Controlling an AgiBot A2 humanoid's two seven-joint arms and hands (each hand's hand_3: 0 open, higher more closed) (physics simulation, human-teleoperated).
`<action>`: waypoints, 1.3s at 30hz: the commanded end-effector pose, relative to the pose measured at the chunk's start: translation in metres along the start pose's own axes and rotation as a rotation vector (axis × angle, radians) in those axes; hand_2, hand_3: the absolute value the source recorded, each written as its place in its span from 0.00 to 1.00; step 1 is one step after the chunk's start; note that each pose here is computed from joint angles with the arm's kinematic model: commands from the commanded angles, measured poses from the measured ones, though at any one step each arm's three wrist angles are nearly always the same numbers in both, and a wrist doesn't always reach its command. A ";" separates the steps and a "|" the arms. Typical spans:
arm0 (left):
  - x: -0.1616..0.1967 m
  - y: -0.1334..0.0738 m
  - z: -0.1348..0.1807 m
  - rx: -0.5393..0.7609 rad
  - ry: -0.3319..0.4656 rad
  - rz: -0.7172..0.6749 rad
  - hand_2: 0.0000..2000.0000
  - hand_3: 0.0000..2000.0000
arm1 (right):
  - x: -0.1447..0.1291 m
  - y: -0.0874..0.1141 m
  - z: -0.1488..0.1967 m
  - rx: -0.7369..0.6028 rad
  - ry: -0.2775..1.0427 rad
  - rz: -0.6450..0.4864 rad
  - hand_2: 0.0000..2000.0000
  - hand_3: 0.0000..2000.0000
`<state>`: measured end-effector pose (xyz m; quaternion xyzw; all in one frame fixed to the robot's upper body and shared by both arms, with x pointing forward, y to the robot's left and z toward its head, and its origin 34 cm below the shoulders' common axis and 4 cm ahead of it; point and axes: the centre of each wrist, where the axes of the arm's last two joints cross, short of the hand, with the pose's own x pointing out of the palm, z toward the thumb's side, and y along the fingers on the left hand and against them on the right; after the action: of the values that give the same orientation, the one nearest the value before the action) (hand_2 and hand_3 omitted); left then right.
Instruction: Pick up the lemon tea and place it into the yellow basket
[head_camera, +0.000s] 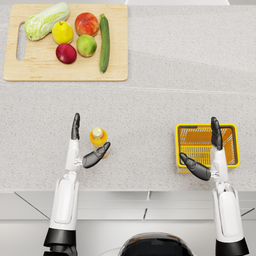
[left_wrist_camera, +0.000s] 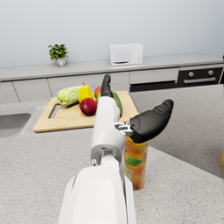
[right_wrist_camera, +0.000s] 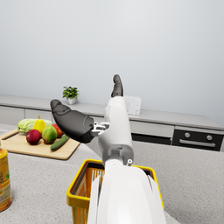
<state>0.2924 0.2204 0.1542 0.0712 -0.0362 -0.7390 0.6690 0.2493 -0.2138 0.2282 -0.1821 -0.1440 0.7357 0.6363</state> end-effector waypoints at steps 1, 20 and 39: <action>-0.001 0.009 -0.031 -0.121 -0.003 0.015 0.00 0.00 | 0.007 -0.001 0.006 -0.023 -0.005 0.023 0.00 0.00; 0.020 0.042 -0.093 -0.411 -0.048 0.017 1.00 0.49 | 0.016 -0.009 0.006 -0.041 -0.044 0.018 0.00 0.00; 0.097 0.038 0.111 0.383 -0.107 -0.326 1.00 1.00 | 0.085 -0.021 -0.017 0.043 -0.154 0.204 0.00 0.00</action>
<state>0.3100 0.1267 0.2365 0.1324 -0.1620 -0.8179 0.5360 0.2582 -0.1335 0.2149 -0.1293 -0.1584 0.8076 0.5531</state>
